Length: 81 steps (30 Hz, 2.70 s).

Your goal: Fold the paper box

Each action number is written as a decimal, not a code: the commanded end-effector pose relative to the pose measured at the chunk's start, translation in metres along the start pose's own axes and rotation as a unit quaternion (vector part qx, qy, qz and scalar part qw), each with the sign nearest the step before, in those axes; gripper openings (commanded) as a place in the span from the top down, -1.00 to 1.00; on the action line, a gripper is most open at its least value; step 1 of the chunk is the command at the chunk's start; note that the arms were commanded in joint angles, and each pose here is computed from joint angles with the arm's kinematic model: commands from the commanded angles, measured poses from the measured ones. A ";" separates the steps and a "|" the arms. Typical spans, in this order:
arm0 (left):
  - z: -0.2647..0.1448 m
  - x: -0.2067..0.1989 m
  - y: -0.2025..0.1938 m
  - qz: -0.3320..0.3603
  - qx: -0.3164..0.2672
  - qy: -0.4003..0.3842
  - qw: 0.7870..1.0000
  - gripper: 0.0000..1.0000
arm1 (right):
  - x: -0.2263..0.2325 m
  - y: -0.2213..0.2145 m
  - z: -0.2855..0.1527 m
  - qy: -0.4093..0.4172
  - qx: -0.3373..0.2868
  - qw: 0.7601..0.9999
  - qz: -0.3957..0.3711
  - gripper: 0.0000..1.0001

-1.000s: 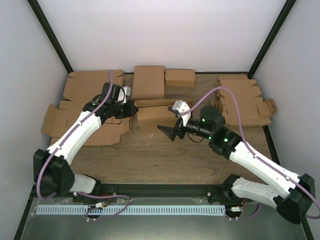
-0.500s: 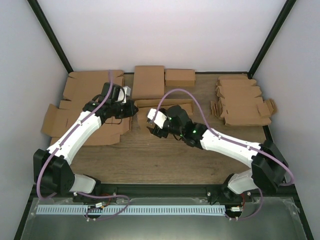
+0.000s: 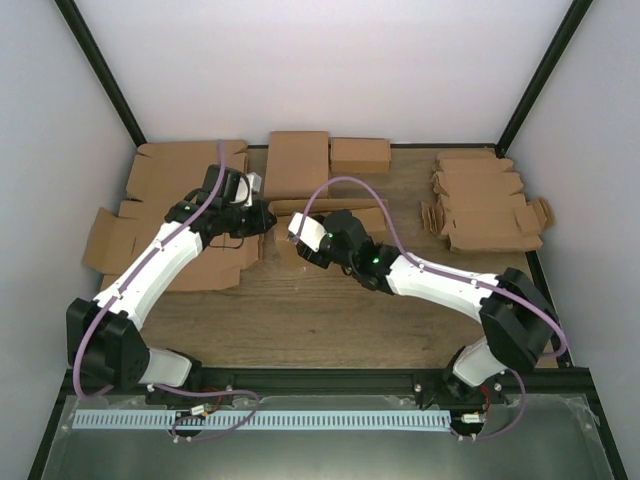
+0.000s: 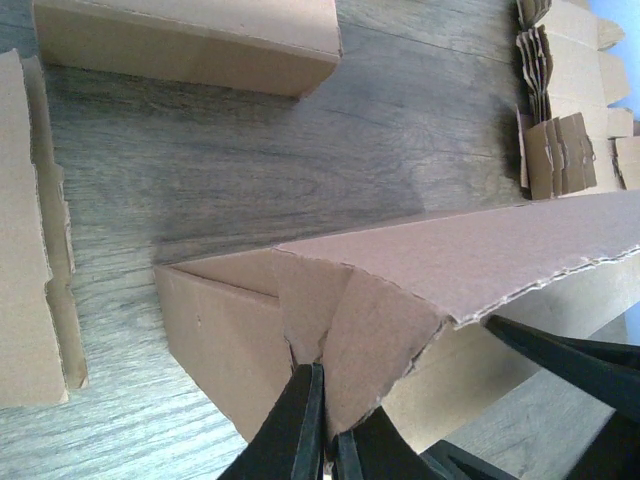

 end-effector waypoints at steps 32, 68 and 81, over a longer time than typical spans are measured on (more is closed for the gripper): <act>0.001 -0.002 -0.048 -0.045 0.102 -0.030 0.993 0.92 | -0.009 0.003 0.024 -0.023 0.016 0.999 0.030 0.14; 0.000 0.051 -0.046 -0.026 0.078 0.095 0.992 0.92 | -0.015 0.001 0.018 -0.039 0.024 0.998 0.034 0.14; 0.014 0.019 -0.037 -0.071 0.071 0.002 0.995 0.93 | -0.012 0.000 0.017 -0.032 0.024 0.999 0.038 0.13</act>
Point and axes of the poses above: each gripper's point midway between its finger pads, its own z axis out along the fingers, its own x axis along the line the jaws close on, y = z × x, the point moved 1 cm from there along -z, back along the fingers, and after that the axes turned 12 degrees about -z, right-handed, at the moved point
